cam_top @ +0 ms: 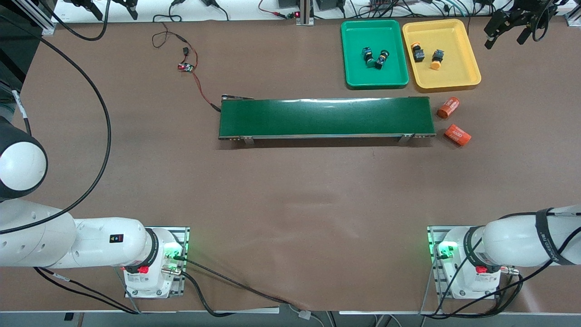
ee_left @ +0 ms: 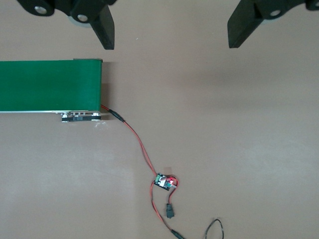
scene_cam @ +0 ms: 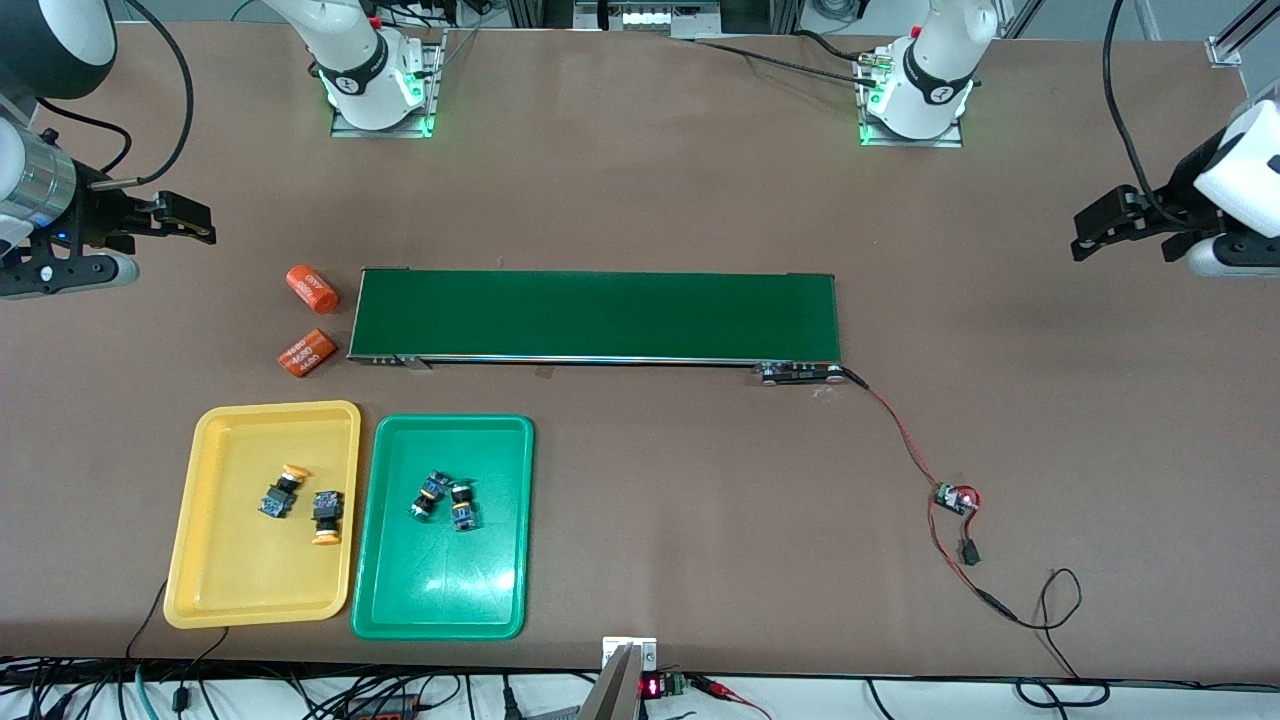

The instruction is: Sort buttons by color to trays

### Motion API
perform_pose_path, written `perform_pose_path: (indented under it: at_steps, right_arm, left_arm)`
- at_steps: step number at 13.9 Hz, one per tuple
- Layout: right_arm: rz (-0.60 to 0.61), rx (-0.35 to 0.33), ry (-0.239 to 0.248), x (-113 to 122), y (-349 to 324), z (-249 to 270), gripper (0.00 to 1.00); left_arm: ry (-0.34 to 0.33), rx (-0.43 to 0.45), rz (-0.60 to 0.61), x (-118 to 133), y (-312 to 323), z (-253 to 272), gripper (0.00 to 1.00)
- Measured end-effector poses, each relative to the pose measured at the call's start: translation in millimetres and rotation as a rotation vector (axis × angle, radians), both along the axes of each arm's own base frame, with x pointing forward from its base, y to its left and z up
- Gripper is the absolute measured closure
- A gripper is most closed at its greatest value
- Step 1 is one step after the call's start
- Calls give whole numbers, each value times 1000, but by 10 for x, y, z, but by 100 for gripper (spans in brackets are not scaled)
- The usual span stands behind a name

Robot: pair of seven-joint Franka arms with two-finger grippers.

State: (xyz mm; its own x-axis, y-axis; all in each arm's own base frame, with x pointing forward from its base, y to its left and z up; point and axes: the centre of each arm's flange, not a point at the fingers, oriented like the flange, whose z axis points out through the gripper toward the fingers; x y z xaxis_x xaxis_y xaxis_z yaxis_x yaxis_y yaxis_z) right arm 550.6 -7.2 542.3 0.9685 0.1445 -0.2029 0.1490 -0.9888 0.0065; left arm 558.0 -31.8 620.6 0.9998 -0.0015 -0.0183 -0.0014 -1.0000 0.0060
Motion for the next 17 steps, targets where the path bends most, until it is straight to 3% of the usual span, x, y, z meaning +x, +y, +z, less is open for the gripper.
perform_pose_path:
  at_steps: [12,17]
  right_arm:
    - [-58,-6,-12,89,-329,-30,0]
    - [-68,-8,-44,151,-392,55,0]
  left_arm:
    - [0,0,13,4,67,0,0]
    - [1,0,9,5,50,-5,0]
